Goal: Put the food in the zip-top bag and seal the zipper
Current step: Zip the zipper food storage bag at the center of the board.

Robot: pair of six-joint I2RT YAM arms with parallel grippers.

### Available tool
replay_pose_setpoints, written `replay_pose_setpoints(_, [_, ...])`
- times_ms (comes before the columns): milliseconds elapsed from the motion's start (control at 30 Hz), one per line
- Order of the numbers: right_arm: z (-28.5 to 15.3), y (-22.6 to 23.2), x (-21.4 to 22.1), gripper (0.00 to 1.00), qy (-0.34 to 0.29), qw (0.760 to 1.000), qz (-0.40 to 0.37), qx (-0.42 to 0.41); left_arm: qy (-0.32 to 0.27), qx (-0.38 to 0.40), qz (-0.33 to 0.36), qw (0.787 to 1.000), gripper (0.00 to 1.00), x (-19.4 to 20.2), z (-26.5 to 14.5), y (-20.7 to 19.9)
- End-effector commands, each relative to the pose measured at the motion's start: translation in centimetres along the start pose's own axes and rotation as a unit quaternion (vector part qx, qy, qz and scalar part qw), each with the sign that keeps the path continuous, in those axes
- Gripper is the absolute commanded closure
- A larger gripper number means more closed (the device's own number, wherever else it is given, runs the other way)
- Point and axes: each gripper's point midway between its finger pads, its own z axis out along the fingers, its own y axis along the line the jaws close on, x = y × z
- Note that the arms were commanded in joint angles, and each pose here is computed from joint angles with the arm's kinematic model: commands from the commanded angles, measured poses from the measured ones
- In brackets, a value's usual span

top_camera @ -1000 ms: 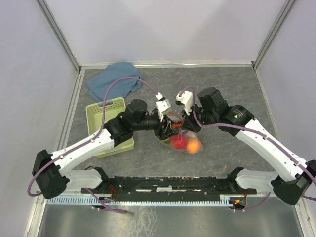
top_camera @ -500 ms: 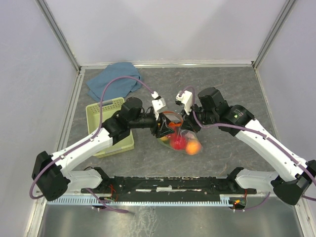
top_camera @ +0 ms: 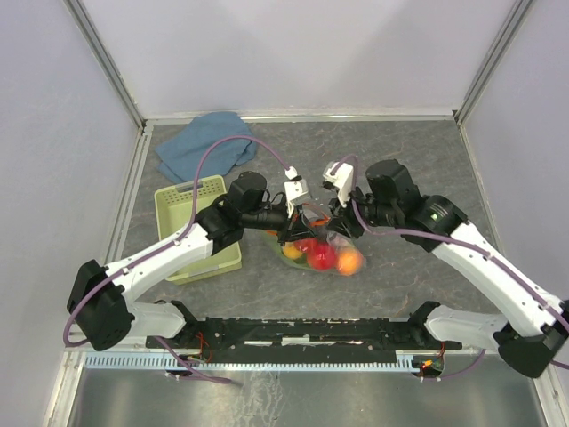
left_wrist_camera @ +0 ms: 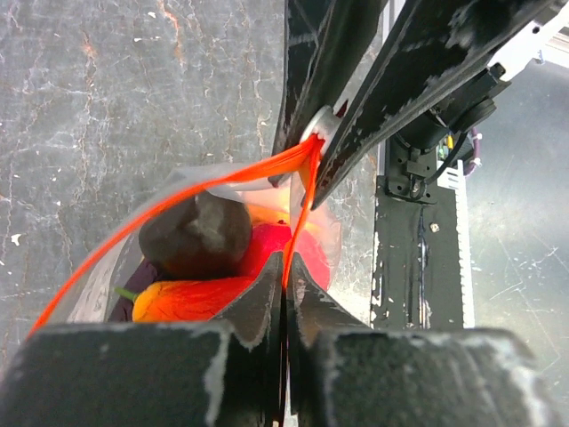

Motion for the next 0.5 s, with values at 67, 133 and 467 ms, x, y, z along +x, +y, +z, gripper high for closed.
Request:
replay_pose_setpoints(67, [-3.7,-0.5,-3.9,0.69,-0.153,0.986,-0.037,0.059,-0.05,-0.004,0.057,0.997,0.97,-3.3,-1.2,-0.6])
replay_pose_setpoints(133, [-3.7,0.0,-3.7,0.65,-0.175,0.982,-0.041,0.05,-0.052,-0.007,0.058,0.997,0.97,-3.3,-1.3,-0.6])
replay_pose_setpoints(467, [-1.9,-1.6,-2.5,0.48,-0.215,0.973,-0.035,0.078,-0.054,0.002,0.057,0.997,0.97,-3.1,-1.3,-1.0])
